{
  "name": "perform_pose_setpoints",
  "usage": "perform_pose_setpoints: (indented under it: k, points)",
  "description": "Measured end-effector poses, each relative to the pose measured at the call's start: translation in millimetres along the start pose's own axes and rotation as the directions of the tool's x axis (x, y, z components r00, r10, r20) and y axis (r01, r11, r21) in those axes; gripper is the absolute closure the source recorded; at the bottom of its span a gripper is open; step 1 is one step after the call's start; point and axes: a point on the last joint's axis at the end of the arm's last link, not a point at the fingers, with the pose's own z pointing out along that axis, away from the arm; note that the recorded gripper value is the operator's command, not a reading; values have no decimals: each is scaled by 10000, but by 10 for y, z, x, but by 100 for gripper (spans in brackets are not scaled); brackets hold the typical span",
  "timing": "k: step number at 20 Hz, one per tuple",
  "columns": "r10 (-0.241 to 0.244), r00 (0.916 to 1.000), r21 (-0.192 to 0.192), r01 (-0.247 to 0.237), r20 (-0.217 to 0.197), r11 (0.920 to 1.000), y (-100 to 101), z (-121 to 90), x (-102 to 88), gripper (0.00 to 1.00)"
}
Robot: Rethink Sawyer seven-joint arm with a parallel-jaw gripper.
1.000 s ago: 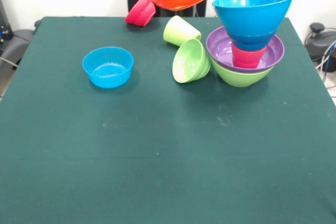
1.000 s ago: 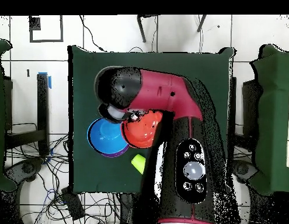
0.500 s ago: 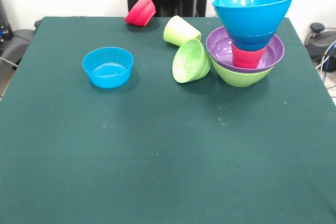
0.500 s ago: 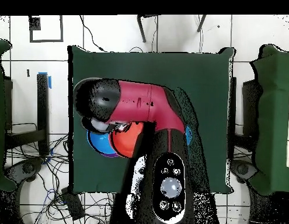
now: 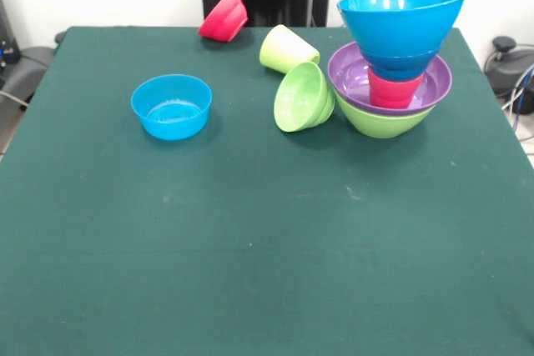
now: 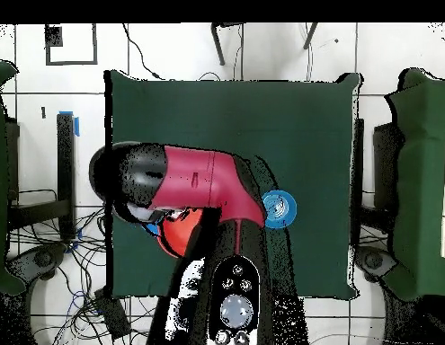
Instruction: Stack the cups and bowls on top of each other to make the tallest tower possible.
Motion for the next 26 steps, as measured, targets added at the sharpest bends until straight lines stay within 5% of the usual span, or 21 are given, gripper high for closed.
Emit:
perform_pose_setpoints:
  k: [16, 26]
  points:
    - [349, 9949, -251, -326, 944, 9992, 451, 603, 640, 100]
    - [574, 9928, 38, -582, 1048, 9983, 496, 855, 726, 100]
